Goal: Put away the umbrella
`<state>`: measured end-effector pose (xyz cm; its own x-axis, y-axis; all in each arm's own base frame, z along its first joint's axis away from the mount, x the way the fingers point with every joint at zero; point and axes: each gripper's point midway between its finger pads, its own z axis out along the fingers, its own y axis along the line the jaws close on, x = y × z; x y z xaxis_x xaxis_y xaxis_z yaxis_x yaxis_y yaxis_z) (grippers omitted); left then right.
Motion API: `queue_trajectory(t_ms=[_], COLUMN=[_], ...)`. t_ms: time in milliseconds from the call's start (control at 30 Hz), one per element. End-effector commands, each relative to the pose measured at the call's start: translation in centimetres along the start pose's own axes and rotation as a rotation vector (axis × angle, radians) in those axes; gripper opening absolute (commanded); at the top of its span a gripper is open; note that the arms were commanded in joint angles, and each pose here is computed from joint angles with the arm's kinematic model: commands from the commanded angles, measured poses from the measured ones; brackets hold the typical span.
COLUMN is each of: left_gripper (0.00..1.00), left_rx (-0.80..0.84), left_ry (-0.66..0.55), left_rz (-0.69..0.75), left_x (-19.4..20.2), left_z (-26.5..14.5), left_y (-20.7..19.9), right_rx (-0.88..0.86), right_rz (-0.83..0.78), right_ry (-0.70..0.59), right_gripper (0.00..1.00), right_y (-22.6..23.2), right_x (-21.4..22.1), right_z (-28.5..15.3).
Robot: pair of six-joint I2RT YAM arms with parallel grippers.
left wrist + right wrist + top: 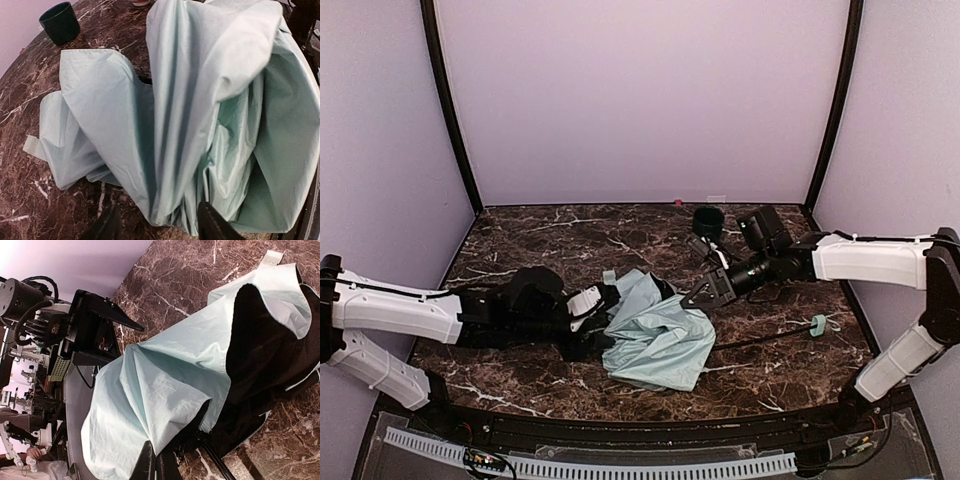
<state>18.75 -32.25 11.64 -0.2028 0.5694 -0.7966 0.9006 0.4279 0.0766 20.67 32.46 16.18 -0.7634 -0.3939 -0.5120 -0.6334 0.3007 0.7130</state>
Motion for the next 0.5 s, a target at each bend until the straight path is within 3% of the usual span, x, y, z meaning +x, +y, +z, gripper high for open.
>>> queue_trajectory(t_ms=[0,100,167,267,300,367,467], left_gripper=[0.59,0.67,0.64,0.30,0.25,0.24,0.32], left_rx=[-0.061,-0.047,0.015,0.213,0.267,0.334,0.380], left_ry=[0.002,-0.113,-0.196,-0.269,-0.264,-0.220,-0.136], left_rz=[0.039,0.050,0.054,0.044,0.038,0.038,0.041], left_x=[-2.9,-6.5,-8.5,-10.1,-10.1,-9.8,-8.9], left_z=[-1.2,-3.1,-4.5,-5.5,-5.4,-4.7,-2.9], left_y=[1.3,0.7,-0.7,-4.3,-5.2,-6.4,-7.3], right_rx=[-0.041,-0.028,-0.022,-0.010,-0.006,-0.001,0.007], right_rz=[-0.027,-0.016,-0.013,-0.011,-0.011,-0.010,-0.010], right_ry=[-0.089,-0.099,-0.100,-0.110,-0.112,-0.112,-0.113], right_gripper=[0.00,0.00,0.00,0.00,0.00,0.00,0.00], right_y=[1.7,1.4,1.3,1.1,1.0,1.0,0.9], right_x=[-2.1,-2.2,-2.2,-2.3,-2.4,-2.4,-2.5], right_z=[-0.5,-0.5,-0.5,-0.5,-0.5,-0.5,-0.5])
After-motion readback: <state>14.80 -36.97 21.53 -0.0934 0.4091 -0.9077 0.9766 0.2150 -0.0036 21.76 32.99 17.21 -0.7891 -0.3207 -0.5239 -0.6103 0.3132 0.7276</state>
